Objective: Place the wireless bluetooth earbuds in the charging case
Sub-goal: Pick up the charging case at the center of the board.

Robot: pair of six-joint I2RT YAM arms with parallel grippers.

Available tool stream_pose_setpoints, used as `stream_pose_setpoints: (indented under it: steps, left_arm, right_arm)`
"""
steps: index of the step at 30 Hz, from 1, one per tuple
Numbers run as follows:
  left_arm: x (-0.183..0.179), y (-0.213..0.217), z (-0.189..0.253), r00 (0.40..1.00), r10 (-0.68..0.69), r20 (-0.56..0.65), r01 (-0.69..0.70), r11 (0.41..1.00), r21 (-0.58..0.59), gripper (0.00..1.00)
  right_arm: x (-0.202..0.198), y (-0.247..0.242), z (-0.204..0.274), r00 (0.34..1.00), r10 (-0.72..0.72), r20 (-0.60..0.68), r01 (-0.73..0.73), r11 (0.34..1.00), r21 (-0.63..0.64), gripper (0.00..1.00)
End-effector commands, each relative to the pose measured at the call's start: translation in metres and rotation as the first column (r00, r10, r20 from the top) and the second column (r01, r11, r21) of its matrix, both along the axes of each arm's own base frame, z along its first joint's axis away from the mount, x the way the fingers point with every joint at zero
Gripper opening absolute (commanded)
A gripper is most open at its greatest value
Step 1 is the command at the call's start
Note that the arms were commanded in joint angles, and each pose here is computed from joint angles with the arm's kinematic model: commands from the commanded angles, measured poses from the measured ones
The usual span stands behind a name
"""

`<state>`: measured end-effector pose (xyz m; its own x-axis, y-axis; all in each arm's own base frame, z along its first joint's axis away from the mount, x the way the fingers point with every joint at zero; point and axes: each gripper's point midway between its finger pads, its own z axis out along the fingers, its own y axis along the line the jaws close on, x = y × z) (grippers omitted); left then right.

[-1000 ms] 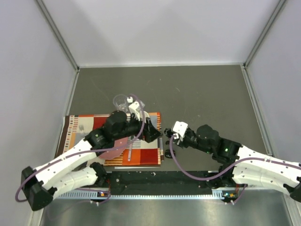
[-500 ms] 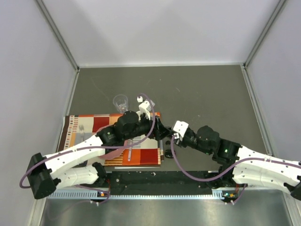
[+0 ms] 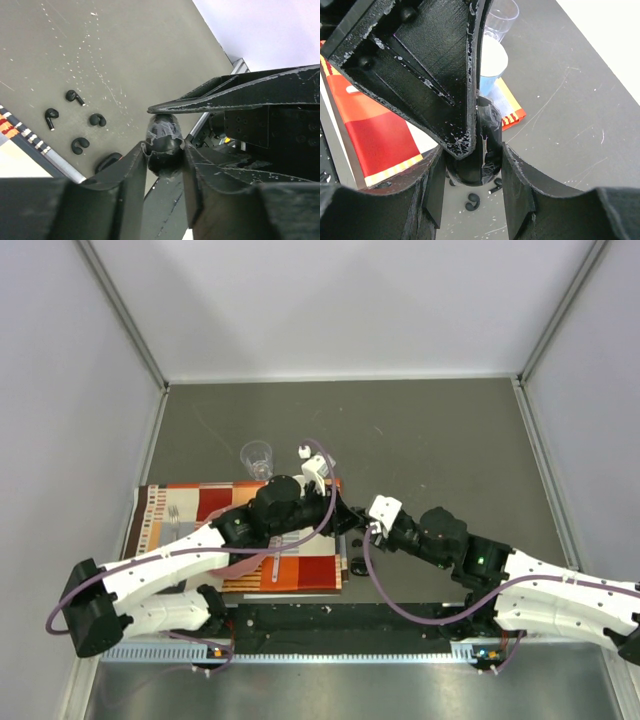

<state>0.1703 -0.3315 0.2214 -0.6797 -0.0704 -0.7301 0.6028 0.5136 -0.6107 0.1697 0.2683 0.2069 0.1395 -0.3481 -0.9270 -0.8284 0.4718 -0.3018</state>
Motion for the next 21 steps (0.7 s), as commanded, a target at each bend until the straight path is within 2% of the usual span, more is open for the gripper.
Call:
stream_pose_setpoints:
  steps: [1,3,4,5,7,8,11,13,16,19,20,21]
  left_arm:
    - [-0.001,-0.012,0.027,0.998,-0.041,0.050,0.044,0.997,-0.062,0.23]
    - [-0.003,-0.014,0.026,0.997,-0.062,0.055,0.065,0.996,-0.055,0.16]
    - [-0.003,-0.014,0.025,0.996,-0.065,0.057,0.068,0.996,-0.051,0.06]
    - [-0.003,-0.014,0.025,0.996,-0.069,0.065,0.072,0.996,-0.048,0.02]
    - [0.001,-0.012,0.023,0.996,-0.048,0.076,0.051,0.998,-0.039,0.00]
    - [0.002,-0.010,0.026,0.995,-0.039,0.088,0.043,0.998,-0.040,0.00]
    - [0.011,0.001,0.032,0.988,0.020,0.150,-0.015,0.999,-0.035,0.00]
    - [0.022,0.015,0.043,0.970,0.097,0.222,-0.091,0.995,-0.035,0.00]
    - [0.042,0.040,0.065,0.916,0.228,0.331,-0.226,0.973,-0.046,0.00]
    - [0.050,0.058,0.097,0.859,0.286,0.425,-0.282,0.957,-0.074,0.00]
    - [0.054,0.065,0.106,0.836,0.317,0.448,-0.314,0.946,-0.083,0.00]
    - [0.056,0.070,0.118,0.816,0.341,0.466,-0.333,0.937,-0.103,0.00]
  right_arm:
    - [-0.002,0.003,0.019,1.000,0.002,0.030,-0.004,0.997,0.073,0.00]
    - [-0.003,0.003,0.021,0.999,0.006,0.033,-0.008,0.997,0.081,0.03]
    - [-0.003,0.003,0.024,0.999,0.005,0.037,-0.009,0.996,0.092,0.07]
    - [-0.003,0.002,0.025,0.999,0.005,0.037,-0.008,0.995,0.099,0.19]
    - [-0.004,0.002,0.031,0.999,0.006,0.044,-0.011,0.994,0.112,0.41]
    - [-0.004,0.000,0.036,0.999,0.000,0.048,-0.006,0.992,0.124,0.59]
    - [0.003,-0.011,0.056,0.996,-0.083,0.038,0.074,0.978,0.195,0.81]
    - [0.006,-0.020,0.073,0.991,-0.132,0.011,0.125,0.960,0.251,0.89]
    - [0.009,-0.038,0.095,0.977,-0.208,-0.044,0.212,0.926,0.313,0.94]
    - [0.008,-0.051,0.120,0.960,-0.245,-0.137,0.280,0.878,0.387,0.99]
    - [0.014,-0.058,0.126,0.931,-0.281,-0.234,0.360,0.822,0.441,0.99]
    - [0.017,-0.063,0.147,0.917,-0.286,-0.278,0.391,0.780,0.489,0.99]
